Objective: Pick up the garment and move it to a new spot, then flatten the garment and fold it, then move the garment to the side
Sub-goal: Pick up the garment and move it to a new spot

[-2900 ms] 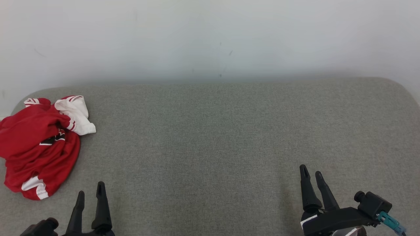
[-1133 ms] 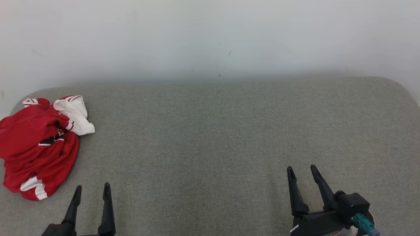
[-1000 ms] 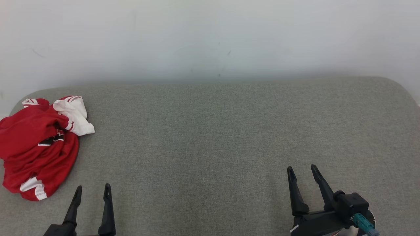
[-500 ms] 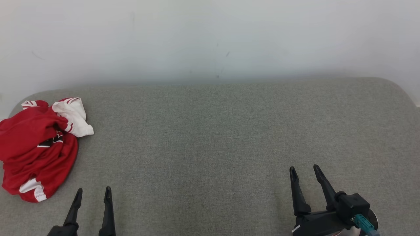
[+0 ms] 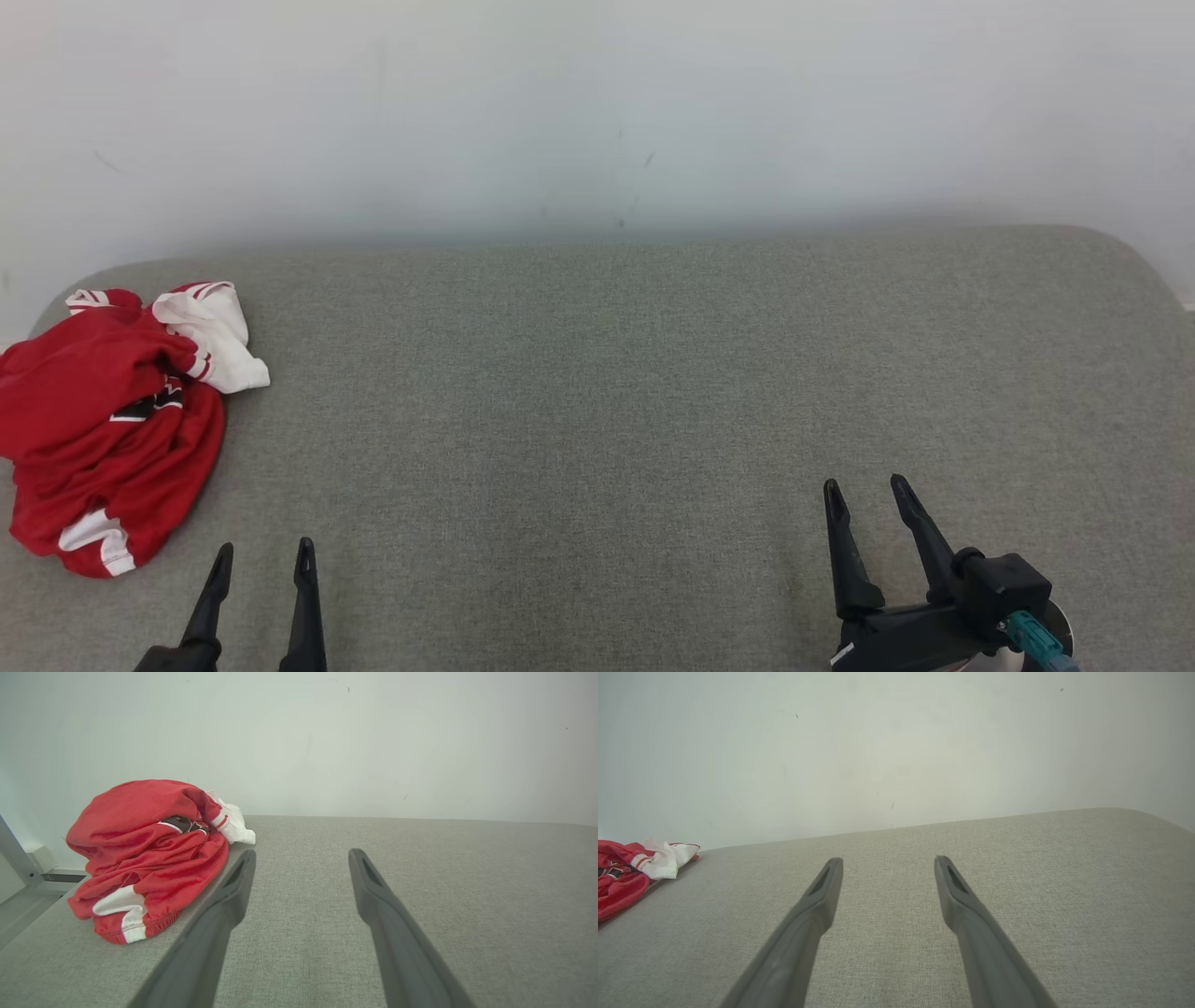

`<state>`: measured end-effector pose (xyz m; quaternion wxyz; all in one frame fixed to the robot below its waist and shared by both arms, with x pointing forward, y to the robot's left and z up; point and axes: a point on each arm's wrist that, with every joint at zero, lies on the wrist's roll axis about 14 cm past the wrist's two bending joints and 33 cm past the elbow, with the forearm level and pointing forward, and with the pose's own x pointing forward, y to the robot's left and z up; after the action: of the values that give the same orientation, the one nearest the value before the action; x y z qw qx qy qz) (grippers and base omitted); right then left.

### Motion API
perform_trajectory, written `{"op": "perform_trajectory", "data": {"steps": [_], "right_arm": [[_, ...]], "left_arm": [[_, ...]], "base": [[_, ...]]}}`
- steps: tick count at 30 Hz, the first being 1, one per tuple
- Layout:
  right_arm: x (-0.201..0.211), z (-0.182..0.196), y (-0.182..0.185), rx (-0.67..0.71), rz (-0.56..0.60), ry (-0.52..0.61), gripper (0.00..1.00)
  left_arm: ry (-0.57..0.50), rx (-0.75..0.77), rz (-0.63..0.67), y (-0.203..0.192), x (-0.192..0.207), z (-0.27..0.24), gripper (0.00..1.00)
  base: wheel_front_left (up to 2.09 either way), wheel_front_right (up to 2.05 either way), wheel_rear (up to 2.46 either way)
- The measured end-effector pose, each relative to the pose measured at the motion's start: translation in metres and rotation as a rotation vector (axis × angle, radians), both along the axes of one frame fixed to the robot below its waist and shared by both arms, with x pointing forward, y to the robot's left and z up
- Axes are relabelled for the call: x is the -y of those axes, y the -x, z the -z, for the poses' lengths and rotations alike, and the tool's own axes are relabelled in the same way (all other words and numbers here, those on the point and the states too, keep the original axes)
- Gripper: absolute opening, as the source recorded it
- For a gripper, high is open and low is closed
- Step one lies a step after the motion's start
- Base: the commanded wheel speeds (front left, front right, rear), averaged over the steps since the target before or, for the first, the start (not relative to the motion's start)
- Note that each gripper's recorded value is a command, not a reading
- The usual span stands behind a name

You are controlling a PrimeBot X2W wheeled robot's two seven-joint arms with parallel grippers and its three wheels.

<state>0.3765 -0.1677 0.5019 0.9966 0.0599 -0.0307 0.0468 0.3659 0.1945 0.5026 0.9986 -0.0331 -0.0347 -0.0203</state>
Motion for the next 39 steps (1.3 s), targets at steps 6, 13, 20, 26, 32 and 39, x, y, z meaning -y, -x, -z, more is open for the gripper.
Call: {"op": "perform_trajectory", "data": {"steps": [6,13,20,26,32,39], "right_arm": [[-0.001,0.001,0.0,-0.003,-0.002,0.0,1.0],[-0.002,0.003,0.0,-0.009,-0.005,-0.004,1.0],[-0.008,0.004,-0.003,-0.013,-0.022,-0.013,1.0],[-0.023,0.008,-0.01,-0.027,-0.065,-0.021,1.0],[-0.047,0.012,-0.018,-0.04,-0.131,-0.024,1.0],[-0.084,0.015,-0.029,-0.048,-0.234,-0.026,1.0]], "left_arm": [[0.0,0.001,-0.002,0.0,-0.001,0.0,1.0],[0.001,-0.002,-0.005,0.001,-0.001,0.001,1.0],[0.002,-0.012,-0.021,0.005,-0.007,0.004,1.0],[-0.001,-0.021,-0.08,0.016,-0.026,0.007,1.0],[-0.001,-0.036,-0.171,0.036,-0.054,0.011,1.0],[-0.004,-0.05,-0.296,0.065,-0.091,0.015,1.0]], "base": [[0.0,0.0,0.0],[0.0,0.0,0.0],[0.0,0.0,0.0],[0.0,0.0,0.0],[0.0,0.0,0.0],[0.0,0.0,0.0]]}}
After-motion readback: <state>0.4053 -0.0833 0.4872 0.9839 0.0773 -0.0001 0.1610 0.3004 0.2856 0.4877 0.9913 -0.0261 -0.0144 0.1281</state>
